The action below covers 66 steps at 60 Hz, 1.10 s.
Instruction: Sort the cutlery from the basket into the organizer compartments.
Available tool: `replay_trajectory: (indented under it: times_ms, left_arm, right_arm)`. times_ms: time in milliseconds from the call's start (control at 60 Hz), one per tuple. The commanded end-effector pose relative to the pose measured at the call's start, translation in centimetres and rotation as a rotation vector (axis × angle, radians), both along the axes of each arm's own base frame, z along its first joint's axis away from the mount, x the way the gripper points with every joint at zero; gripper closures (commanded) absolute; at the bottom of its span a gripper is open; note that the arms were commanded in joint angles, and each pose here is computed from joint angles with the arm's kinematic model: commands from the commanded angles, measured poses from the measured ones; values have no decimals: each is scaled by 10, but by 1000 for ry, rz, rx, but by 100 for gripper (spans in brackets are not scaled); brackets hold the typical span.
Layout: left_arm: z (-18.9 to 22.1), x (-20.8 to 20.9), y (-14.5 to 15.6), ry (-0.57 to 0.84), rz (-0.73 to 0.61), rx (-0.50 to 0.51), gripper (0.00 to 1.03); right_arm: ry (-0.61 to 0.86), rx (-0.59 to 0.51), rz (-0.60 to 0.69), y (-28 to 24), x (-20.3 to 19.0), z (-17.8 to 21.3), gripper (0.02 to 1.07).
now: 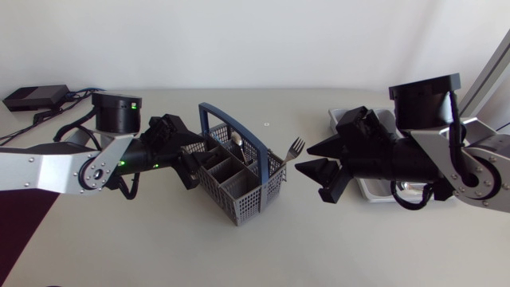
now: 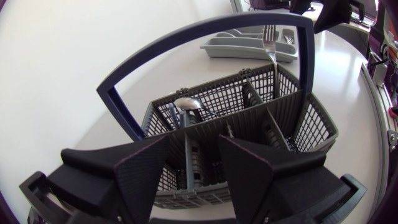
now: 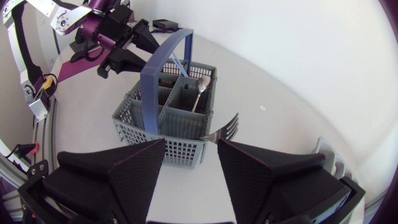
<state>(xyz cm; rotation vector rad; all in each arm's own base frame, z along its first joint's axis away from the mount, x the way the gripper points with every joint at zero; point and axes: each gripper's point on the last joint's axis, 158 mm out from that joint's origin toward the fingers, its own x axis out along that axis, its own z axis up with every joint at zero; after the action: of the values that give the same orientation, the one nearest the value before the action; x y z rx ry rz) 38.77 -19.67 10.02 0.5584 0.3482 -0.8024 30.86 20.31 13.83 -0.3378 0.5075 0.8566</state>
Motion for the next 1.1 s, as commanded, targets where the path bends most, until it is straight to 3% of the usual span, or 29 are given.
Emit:
replay_trajectory:
  times_ms: [0, 233, 367, 550, 967, 1083]
  left_arm:
    - [5, 14, -9, -40, -12, 5, 46]
    - [9, 33, -12, -80, 17, -16, 47]
    - [12, 40, -11, -93, 32, -38, 53]
    - [8, 44, -15, -92, 30, -43, 66]
    - [9, 48, -17, -110, 35, -63, 86]
    - [5, 50, -18, -100, 38, -65, 96]
  right_arm:
    - [22, -11, 4, 0, -9, -7, 43]
    - [30, -14, 7, -1, -13, -11, 43]
    - [25, -14, 5, 0, -12, -9, 43]
    - [25, -15, 3, -1, -11, -9, 43]
    - [18, -21, 25, 12, -16, -6, 43]
    - [10, -21, 27, 14, -16, -2, 43]
